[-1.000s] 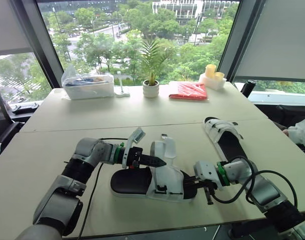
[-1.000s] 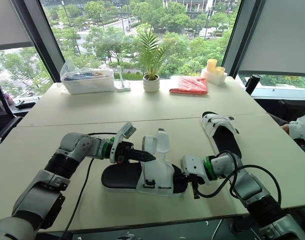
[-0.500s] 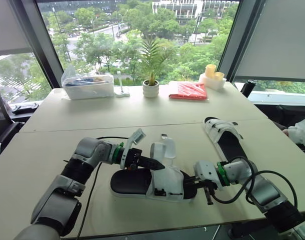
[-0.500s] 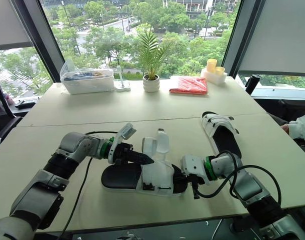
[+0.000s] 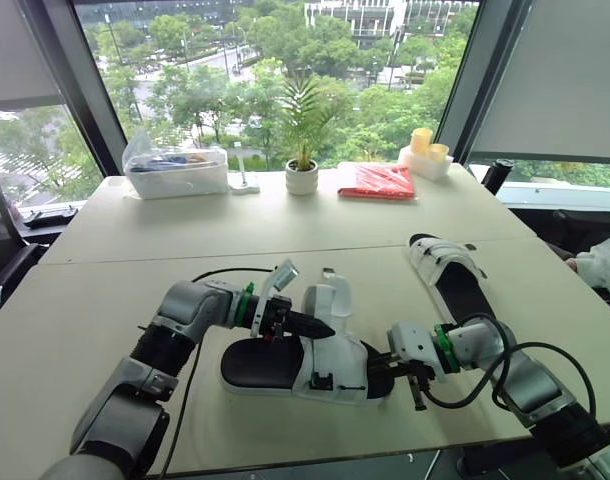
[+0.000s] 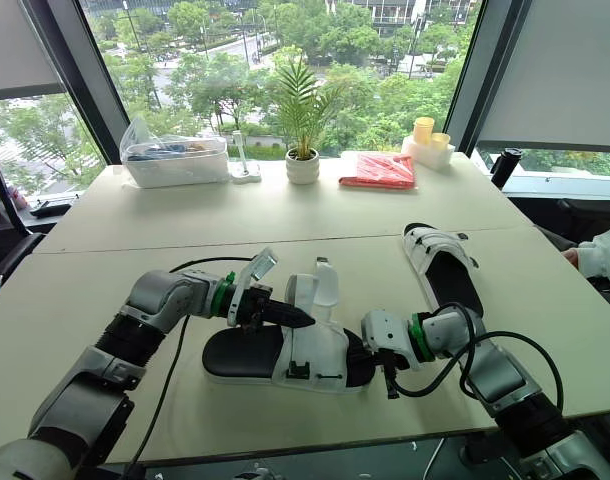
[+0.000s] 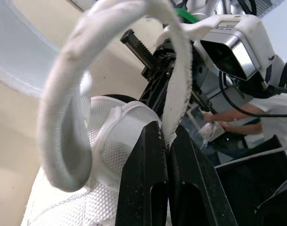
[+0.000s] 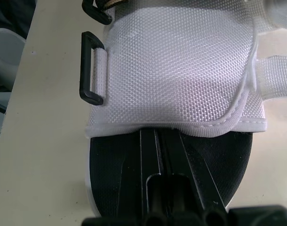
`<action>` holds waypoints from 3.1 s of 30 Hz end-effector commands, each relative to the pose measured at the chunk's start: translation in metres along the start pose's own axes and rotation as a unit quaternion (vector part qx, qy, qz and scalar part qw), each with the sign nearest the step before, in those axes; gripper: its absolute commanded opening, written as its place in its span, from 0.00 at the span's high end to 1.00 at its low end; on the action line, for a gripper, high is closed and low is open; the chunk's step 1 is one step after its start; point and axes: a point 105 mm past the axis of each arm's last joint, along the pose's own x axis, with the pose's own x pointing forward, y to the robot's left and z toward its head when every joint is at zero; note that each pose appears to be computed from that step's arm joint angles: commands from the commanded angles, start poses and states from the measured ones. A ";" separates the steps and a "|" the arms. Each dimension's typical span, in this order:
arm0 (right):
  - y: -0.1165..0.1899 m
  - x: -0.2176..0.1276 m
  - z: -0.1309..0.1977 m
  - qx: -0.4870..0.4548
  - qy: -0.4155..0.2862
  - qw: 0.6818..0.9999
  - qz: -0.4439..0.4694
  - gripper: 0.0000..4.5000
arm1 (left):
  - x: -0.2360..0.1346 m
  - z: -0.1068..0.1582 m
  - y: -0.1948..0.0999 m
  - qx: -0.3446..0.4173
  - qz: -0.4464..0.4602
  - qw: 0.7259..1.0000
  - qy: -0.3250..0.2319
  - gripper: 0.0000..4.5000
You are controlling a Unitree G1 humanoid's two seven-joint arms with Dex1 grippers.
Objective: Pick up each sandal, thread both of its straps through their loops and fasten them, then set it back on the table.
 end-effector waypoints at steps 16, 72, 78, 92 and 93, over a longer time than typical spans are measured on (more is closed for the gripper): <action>0.015 0.007 -0.022 0.037 0.040 0.998 0.027 1.00 | -0.010 0.003 -0.017 0.081 -0.003 0.996 0.020 0.99; 0.019 0.013 -0.025 0.041 0.038 0.998 0.032 1.00 | -0.037 -0.095 -0.066 0.125 0.041 0.991 0.033 0.01; 0.020 0.014 -0.025 0.039 0.039 0.998 0.036 1.00 | -0.020 -0.105 -0.051 0.129 0.070 0.989 0.018 0.01; 0.019 0.012 -0.024 0.038 0.039 0.998 0.036 1.00 | 0.007 -0.104 -0.034 0.135 0.088 0.987 -0.017 0.01; 0.019 0.012 -0.024 0.038 0.039 0.998 0.036 1.00 | 0.007 -0.104 -0.034 0.134 0.087 0.987 -0.019 0.01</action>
